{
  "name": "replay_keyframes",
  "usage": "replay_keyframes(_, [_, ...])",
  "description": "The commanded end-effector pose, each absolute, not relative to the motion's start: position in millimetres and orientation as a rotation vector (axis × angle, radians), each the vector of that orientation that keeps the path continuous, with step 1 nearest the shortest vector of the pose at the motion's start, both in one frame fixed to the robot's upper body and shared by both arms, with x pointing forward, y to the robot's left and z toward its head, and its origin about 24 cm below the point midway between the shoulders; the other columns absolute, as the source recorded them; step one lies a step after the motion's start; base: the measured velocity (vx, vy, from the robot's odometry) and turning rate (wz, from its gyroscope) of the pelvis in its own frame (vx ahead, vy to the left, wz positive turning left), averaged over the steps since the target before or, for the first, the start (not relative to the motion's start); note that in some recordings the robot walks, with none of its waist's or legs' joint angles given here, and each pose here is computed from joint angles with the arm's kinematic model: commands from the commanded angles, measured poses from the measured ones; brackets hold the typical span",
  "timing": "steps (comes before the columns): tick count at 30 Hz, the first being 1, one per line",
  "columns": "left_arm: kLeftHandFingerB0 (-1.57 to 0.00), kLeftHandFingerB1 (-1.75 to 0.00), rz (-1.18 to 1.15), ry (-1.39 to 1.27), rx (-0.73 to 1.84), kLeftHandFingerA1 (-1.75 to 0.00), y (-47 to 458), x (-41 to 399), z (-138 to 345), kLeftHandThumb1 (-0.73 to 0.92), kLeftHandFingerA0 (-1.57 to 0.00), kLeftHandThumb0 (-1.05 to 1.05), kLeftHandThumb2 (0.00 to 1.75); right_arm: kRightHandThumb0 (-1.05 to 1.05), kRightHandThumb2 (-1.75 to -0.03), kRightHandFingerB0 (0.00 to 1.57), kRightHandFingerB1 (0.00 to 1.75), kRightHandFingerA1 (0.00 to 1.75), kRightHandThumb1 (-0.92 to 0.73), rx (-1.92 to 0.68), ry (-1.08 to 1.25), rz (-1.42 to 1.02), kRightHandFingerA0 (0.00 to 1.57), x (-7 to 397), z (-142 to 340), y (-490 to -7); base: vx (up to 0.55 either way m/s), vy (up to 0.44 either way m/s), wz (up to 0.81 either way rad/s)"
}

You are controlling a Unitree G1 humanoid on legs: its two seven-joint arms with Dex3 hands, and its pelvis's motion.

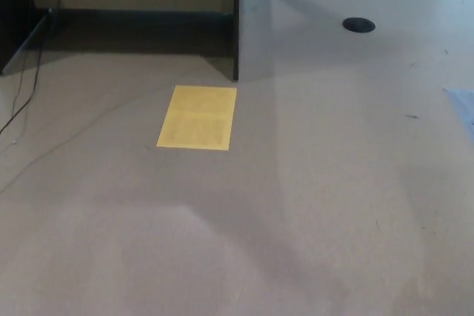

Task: A person is holding a plastic bag and the robot extends its left hand to grab the bag by hooking its thumb into the holes at the top and brings its hand down by its side. Then it extends its arm again to hand the plastic bag back to the person.

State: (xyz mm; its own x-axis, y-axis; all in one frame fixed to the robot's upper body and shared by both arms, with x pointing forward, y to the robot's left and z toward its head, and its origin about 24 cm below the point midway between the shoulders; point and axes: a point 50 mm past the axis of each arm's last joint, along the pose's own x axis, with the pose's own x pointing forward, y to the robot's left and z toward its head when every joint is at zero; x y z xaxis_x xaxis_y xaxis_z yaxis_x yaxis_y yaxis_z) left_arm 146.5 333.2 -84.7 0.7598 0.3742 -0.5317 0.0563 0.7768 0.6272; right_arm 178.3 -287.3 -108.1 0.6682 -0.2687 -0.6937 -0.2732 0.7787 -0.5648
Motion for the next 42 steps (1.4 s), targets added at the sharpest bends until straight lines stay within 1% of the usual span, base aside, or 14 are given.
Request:
replay_keyframes(1, [-0.37, -0.33, 0.204, 0.616, 0.696, -0.39, 340.1, 142.6, -77.4, 0.58, -0.47, -0.29, 0.57, -0.35, -0.59, 0.52, 0.38, 0.58, -0.63, -0.728, 0.836, -0.012, 0.80, 171.8, -106.0, -297.2, 0.00, 0.000, 0.00])
replay_keyframes(8, [-0.31, -0.39, 0.177, 0.642, 0.706, -0.42, 338.7, 128.9, -83.3, 0.47, -0.37, -0.39, 0.67, -0.43, -0.82, 0.46, 0.50, 0.60, -0.56, -0.759, 0.864, 0.017, 0.70, 158.0, -111.5, -298.9, 0.00, 0.000, 0.00])
replay_keyframes(9, [-0.31, -0.40, 0.180, 0.637, 0.702, -0.43, 338.7, 126.9, -83.4, 0.47, -0.37, -0.39, 0.66, -0.37, -0.61, 0.52, 0.38, 0.48, -0.65, -0.762, 0.863, 0.020, 0.77, 156.9, -112.0, -298.4, 0.00, 0.000, 0.00])
replay_keyframes(10, [-0.31, -0.39, 0.181, 0.641, 0.700, -0.44, 338.9, 125.7, -83.8, 0.46, -0.40, -0.41, 0.67, -0.44, -0.81, 0.47, 0.50, 0.59, -0.55, -0.765, 0.864, 0.021, 0.70, 156.3, -112.4, -298.3, 0.00, 0.000, 0.00])
replay_keyframes(11, [-0.33, -0.32, 0.180, 0.642, 0.697, -0.37, 338.9, 124.3, -84.0, 0.54, -0.47, -0.33, 0.56, -0.38, -0.60, 0.52, 0.38, 0.47, -0.64, -0.765, 0.869, 0.020, 0.78, 155.7, -112.8, -298.2, 0.00, 0.000, 0.00])
replay_keyframes(19, [-0.30, -0.31, 0.160, 0.619, 0.722, -0.35, 336.0, 118.2, -84.9, 0.54, -0.35, -0.36, 0.56, -0.43, -0.81, 0.48, 0.50, 0.59, -0.56, -0.762, 0.868, 0.029, 0.68, 154.2, -113.8, -296.9, 0.00, 0.000, 0.00])
replay_keyframes(22, [-0.27, -0.30, 0.148, 0.589, 0.786, -0.35, 334.1, 118.4, -83.4, 0.54, -0.33, -0.37, 0.57, -0.36, -0.60, 0.52, 0.38, 0.45, -0.65, -0.763, 0.879, 0.031, 0.72, 153.3, -114.7, -296.6, 0.00, 0.000, 0.00])
replay_keyframes(23, [-0.09, -0.49, 0.139, 0.507, 0.831, -0.51, 329.9, 121.7, -77.7, 0.41, -0.10, -0.21, 0.92, -0.43, -0.81, 0.48, 0.50, 0.58, -0.57, -0.783, 0.874, 0.050, 0.66, 153.2, -114.7, -296.3, 0.00, 0.000, 0.00])
replay_keyframes(26, [-0.18, -0.32, 0.131, 0.351, 0.839, -0.34, 322.2, 129.4, -64.1, 0.53, -0.18, -0.46, 0.64, -0.36, -0.61, 0.53, 0.38, 0.46, -0.67, -0.787, 0.882, 0.063, 0.73, 152.3, -115.4, -295.9, 0.00, 0.000, 0.00])
replay_keyframes(27, [-0.06, -0.48, 0.136, 0.250, 0.851, -0.50, 317.5, 138.1, -54.4, 0.40, -0.07, -0.24, 0.92, -0.35, -0.61, 0.52, 0.38, 0.46, -0.67, -0.788, 0.878, 0.064, 0.73, 155.6, -114.2, -295.9, 0.00, 0.000, 0.00])
replay_keyframes(28, [-0.18, -0.28, 0.139, 0.203, 0.847, -0.31, 314.8, 143.4, -48.1, 0.55, -0.20, -0.44, 0.57, -0.33, -0.60, 0.54, 0.38, 0.46, -0.66, -0.786, 0.872, 0.063, 0.72, 157.7, -113.6, -295.4, 0.00, 0.000, 0.00])
replay_keyframes(30, [-0.18, -0.28, 0.143, 0.076, 0.825, -0.31, 306.5, 156.7, -28.8, 0.52, -0.17, -0.42, 0.56, -0.43, -0.80, 0.49, 0.50, 0.56, -0.56, -0.772, 0.866, 0.052, 0.64, 161.4, -112.8, -294.1, 0.00, 0.000, 0.00])
replay_keyframes(34, [0.00, -0.46, 0.137, -0.222, 0.788, -0.50, 282.0, 174.5, 24.9, 0.37, -0.03, -0.26, 0.89, -0.42, -0.81, 0.50, 0.52, 0.59, -0.56, -0.779, 0.865, 0.069, 0.67, 157.0, -115.2, -291.8, 0.00, 0.000, 0.00])
replay_keyframes(42, [0.00, -0.48, 0.078, -0.557, 0.795, -0.51, 238.6, 198.7, 102.7, 0.28, -0.02, -0.26, 0.83, -0.34, -0.60, 0.56, 0.39, 0.47, -0.66, -0.775, 0.877, 0.061, 0.74, 158.1, -114.4, -293.9, 0.00, 0.000, 0.00])
